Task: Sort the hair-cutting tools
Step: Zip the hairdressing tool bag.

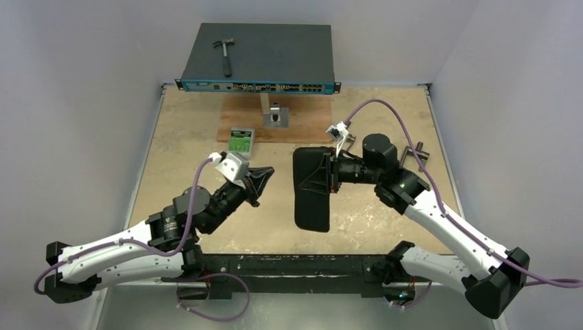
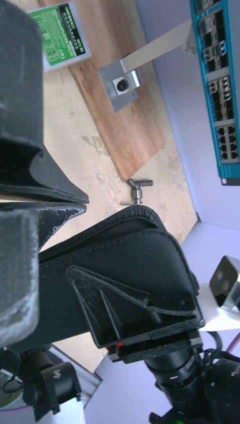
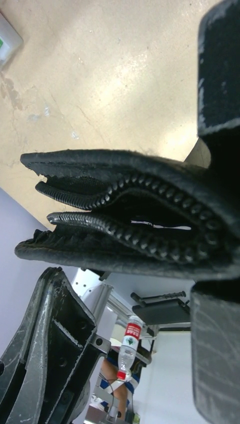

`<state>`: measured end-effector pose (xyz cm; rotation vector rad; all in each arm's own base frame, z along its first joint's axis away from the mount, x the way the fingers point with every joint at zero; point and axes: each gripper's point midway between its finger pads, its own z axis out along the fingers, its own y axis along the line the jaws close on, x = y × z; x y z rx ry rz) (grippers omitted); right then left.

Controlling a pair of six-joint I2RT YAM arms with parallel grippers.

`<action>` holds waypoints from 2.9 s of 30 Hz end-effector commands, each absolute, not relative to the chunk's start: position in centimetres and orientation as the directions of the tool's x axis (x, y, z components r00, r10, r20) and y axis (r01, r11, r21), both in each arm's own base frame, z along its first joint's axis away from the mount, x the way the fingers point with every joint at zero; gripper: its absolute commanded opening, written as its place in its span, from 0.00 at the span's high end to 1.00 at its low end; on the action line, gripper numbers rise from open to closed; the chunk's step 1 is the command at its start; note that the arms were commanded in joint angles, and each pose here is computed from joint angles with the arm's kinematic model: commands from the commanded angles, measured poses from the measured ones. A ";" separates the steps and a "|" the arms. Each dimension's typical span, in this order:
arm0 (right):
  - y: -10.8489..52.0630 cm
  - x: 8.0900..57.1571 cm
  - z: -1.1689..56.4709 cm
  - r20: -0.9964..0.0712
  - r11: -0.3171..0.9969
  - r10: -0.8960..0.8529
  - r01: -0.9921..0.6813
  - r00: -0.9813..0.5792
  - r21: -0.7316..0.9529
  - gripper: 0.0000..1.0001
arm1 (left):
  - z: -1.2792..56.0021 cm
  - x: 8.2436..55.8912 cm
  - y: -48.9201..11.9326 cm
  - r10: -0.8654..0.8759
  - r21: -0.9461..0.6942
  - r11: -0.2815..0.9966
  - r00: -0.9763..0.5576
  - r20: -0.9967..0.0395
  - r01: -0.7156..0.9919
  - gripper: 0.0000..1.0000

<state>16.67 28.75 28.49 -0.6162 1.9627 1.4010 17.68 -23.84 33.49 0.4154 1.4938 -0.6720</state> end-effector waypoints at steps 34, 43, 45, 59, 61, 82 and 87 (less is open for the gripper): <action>29.8 12.2 36.8 -0.824 -0.116 0.056 -0.823 -0.564 0.556 1.00 | 32.3 9.1 -31.7 -0.254 -0.515 0.035 -0.491 -0.833 0.856 0.60; 29.8 11.9 36.6 -0.812 -0.123 0.047 -0.810 -0.582 0.573 0.69 | 32.9 11.0 -30.7 -0.347 -0.532 0.123 -0.465 -0.814 0.838 1.00; 29.6 11.7 36.2 -0.809 -0.122 0.043 -0.807 -0.586 0.578 0.53 | 33.5 11.6 -30.0 -0.396 -0.533 0.151 -0.443 -0.804 0.833 1.00; 29.4 10.9 35.9 -0.776 -0.200 0.092 -0.775 -0.624 0.600 0.47 | 37.0 11.8 -28.5 -0.525 -0.511 0.109 -0.387 -0.758 0.852 1.00; 29.4 10.8 36.3 -0.769 -0.229 0.101 -0.767 -0.631 0.599 0.49 | 37.2 11.8 -28.6 -0.535 -0.511 0.095 -0.389 -0.750 0.854 1.00; 29.1 10.5 37.9 -0.791 -0.235 0.114 -0.790 -0.601 0.566 1.00 | 35.0 13.0 -25.0 -0.412 -0.488 0.354 -0.336 -0.847 0.798 0.31; 29.0 10.8 38.5 -0.809 -0.183 0.119 -0.813 -0.576 0.553 1.00 | 32.1 13.2 -22.1 -0.244 -0.394 0.522 -0.311 -0.919 0.756 0.20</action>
